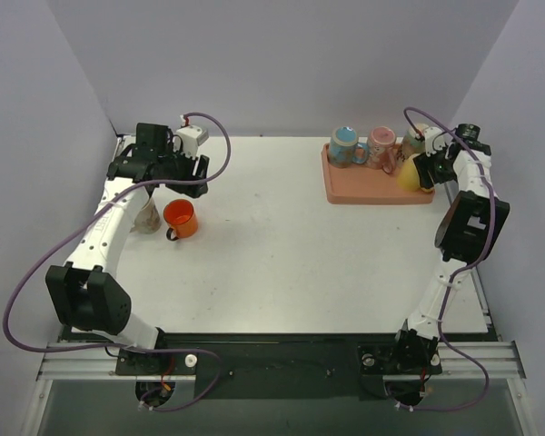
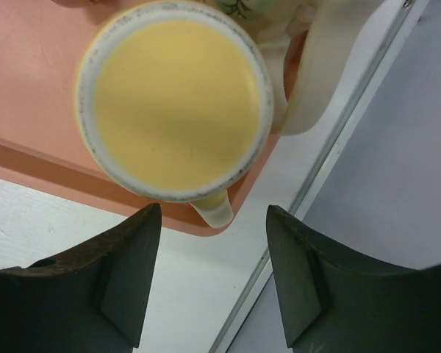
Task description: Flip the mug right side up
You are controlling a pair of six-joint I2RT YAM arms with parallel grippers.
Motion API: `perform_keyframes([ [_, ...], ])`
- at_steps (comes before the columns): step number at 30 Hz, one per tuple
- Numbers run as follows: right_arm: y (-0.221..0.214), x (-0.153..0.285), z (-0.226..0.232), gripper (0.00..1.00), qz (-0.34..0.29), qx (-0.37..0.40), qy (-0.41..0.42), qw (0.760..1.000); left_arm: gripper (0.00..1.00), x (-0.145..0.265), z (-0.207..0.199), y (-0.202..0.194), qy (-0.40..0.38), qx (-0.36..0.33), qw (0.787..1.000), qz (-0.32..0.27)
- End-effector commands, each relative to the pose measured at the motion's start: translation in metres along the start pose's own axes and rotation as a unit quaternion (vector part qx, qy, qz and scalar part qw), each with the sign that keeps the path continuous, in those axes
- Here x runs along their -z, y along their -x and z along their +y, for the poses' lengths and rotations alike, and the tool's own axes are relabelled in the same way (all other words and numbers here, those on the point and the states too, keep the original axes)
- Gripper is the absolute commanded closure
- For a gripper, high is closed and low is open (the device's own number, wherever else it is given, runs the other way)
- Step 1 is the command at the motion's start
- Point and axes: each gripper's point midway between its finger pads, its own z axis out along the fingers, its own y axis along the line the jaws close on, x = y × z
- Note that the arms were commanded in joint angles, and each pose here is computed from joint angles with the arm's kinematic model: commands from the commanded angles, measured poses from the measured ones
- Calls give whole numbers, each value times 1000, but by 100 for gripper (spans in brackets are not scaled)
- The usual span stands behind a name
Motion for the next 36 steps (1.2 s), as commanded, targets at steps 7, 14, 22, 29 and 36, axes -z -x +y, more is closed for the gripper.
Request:
perform_keyframes([
  [7, 4, -13, 11, 63, 12, 19, 18, 1000, 32, 2, 7, 23, 10, -14, 999, -36],
  [14, 8, -17, 14, 100, 6, 17, 18, 1000, 32, 1, 3, 24, 1, -14, 999, -37],
  [22, 46, 30, 37, 100, -29, -9, -18, 999, 32, 17, -11, 35, -22, -12, 998, -59],
  [29, 104, 81, 44, 100, -125, -26, -87, 988, 32, 37, -39, 37, -64, -17, 995, -80],
  [36, 135, 123, 69, 100, -182, -41, -90, 978, 31, 53, -63, 41, -106, -4, 988, -108],
])
